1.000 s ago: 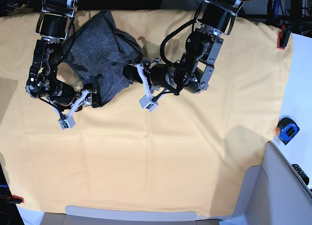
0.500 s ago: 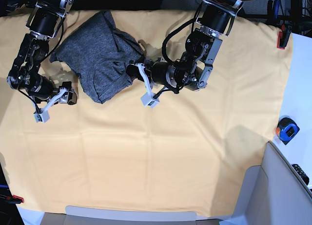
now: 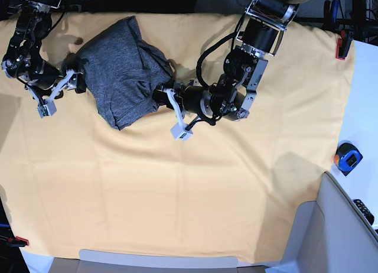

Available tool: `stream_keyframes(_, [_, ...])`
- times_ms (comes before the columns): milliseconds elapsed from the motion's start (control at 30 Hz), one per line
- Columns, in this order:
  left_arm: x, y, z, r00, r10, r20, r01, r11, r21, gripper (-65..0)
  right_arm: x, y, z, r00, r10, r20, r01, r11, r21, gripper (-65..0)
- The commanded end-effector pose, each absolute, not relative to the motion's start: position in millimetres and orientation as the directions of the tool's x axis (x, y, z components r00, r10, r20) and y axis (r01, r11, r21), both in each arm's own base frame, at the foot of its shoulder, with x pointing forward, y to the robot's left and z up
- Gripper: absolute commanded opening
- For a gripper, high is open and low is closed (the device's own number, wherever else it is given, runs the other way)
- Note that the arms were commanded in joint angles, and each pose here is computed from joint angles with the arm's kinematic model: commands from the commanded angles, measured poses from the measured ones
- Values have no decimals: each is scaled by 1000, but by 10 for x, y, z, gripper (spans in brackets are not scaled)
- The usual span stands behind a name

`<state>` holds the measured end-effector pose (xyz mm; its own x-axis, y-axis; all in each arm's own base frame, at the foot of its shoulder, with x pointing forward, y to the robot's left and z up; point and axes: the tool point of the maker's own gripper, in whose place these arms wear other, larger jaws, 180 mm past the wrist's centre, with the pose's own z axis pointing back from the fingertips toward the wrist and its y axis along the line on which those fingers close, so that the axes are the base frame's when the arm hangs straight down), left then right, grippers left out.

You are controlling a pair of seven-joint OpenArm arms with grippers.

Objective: Fold the T-shirt properly
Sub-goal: 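Pull the bundle with both grippers to square it into a rectangle, then smooth the folded shirt's edge with the left gripper while the right gripper holds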

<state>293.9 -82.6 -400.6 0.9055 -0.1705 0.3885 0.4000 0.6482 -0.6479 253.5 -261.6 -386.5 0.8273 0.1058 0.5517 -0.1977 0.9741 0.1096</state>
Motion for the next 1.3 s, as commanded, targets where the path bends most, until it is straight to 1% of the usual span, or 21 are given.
stream_keyframes(0, [3123, -775, -3965, 893, -161, 420, 409, 678, -611, -647, 2399, -2745, -3898, 858, 136, 495, -191, 980, 62, -219])
stream_keyframes(67, [3176, -757, -3991, 896, -154, 417, 401, 685, -609, -647, 2308, -2764, -3893, 862, 157, 482, -203, 978, 43, -219])
stream_keyframes(300, [3382, -763, -3863, 876, -140, 461, 421, 688, -591, -647, 2146, -2735, -3860, 862, 197, 468, -231, 973, 16, -219])
stream_keyframes(567, [3503, -876, -3871, 888, -139, 438, 405, 686, -605, -647, 2100, -2449, -3978, 867, 142, 478, -214, 972, 99, -219])
stream_keyframes(700, [3518, -975, -3811, 863, -204, 462, 465, 678, -570, -647, 2052, -2297, -4032, 878, 123, 462, -208, 968, 137, -219])
stream_keyframes(833, [3529, -1048, -3759, 844, -242, 479, 502, 669, -548, -647, 2054, -2134, -3922, 872, 140, 470, -228, 964, 137, -219])
stream_keyframes(1000, [3617, -1075, -3680, 827, -238, 509, 520, 668, -533, -646, 2072, -2038, -3775, 855, 164, 492, -250, 962, 113, -219])
stream_keyframes(1067, [3640, -1098, -3651, 816, -253, 520, 537, 666, -518, -646, 2063, -2033, -3769, 855, 167, 491, -252, 961, 112, -219])
stream_keyframes(1167, [3614, -1099, -3706, 819, -267, 508, 537, 668, -515, -646, 2029, -2023, -3786, 859, 165, 485, -250, 961, 116, -219])
stream_keyframes(1267, [3674, -1102, -3650, 811, -263, 524, 544, 668, -507, -646, 1990, -1946, -3821, 864, 147, 482, -242, 960, 142, -219])
